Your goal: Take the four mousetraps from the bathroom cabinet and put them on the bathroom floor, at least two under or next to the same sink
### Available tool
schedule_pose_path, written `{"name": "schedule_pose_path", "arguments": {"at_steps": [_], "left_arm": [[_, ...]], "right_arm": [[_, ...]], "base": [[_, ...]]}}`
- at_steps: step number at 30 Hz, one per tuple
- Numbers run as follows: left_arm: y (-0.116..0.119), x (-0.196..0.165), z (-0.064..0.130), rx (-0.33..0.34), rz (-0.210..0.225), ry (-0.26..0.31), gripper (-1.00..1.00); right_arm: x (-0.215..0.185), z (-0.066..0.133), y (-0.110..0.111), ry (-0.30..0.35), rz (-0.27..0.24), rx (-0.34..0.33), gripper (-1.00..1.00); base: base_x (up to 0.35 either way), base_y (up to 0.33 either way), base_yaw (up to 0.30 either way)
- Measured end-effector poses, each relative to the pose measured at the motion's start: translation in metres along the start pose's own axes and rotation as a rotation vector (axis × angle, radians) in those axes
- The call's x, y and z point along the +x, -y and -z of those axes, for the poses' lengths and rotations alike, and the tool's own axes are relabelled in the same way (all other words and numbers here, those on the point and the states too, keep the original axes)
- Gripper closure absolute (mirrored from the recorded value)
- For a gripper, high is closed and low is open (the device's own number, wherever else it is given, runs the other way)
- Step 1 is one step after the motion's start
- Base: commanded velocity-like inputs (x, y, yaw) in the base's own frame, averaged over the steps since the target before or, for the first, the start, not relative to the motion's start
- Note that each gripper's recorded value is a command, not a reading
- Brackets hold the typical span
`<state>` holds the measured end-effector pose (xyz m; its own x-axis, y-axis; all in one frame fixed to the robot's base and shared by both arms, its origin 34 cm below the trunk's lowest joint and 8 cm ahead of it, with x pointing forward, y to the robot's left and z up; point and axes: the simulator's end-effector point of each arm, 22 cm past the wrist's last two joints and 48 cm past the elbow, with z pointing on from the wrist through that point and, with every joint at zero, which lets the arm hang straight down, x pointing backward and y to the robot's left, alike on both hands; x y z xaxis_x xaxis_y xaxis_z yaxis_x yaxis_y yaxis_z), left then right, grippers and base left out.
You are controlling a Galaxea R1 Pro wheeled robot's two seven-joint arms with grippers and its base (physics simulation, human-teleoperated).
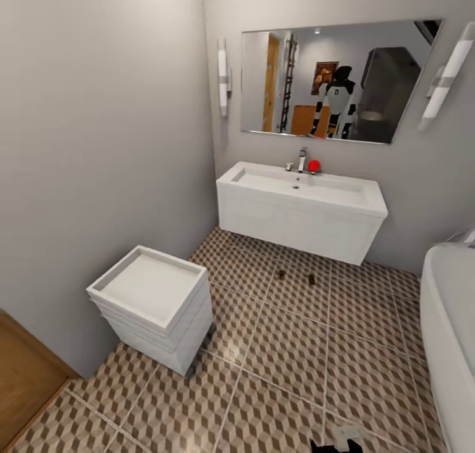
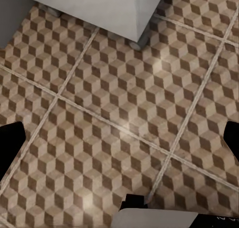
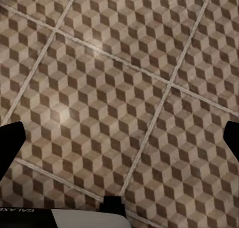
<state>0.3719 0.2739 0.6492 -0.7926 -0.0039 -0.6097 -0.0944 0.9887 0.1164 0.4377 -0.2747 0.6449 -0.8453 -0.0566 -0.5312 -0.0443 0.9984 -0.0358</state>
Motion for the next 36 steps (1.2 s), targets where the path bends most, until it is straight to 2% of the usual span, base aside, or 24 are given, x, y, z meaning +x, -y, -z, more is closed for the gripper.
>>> {"name": "schedule_pose_path", "arguments": {"at_steps": [36], "left_arm": [[0.0011, 0.0001, 0.0001, 0.001, 0.001, -0.001, -1.0]], "right_arm": [[0.0, 0.0, -0.0007, 0.0, 0.001, -0.001, -1.0]], "base": [[0.0, 0.0, 0.286]]}}
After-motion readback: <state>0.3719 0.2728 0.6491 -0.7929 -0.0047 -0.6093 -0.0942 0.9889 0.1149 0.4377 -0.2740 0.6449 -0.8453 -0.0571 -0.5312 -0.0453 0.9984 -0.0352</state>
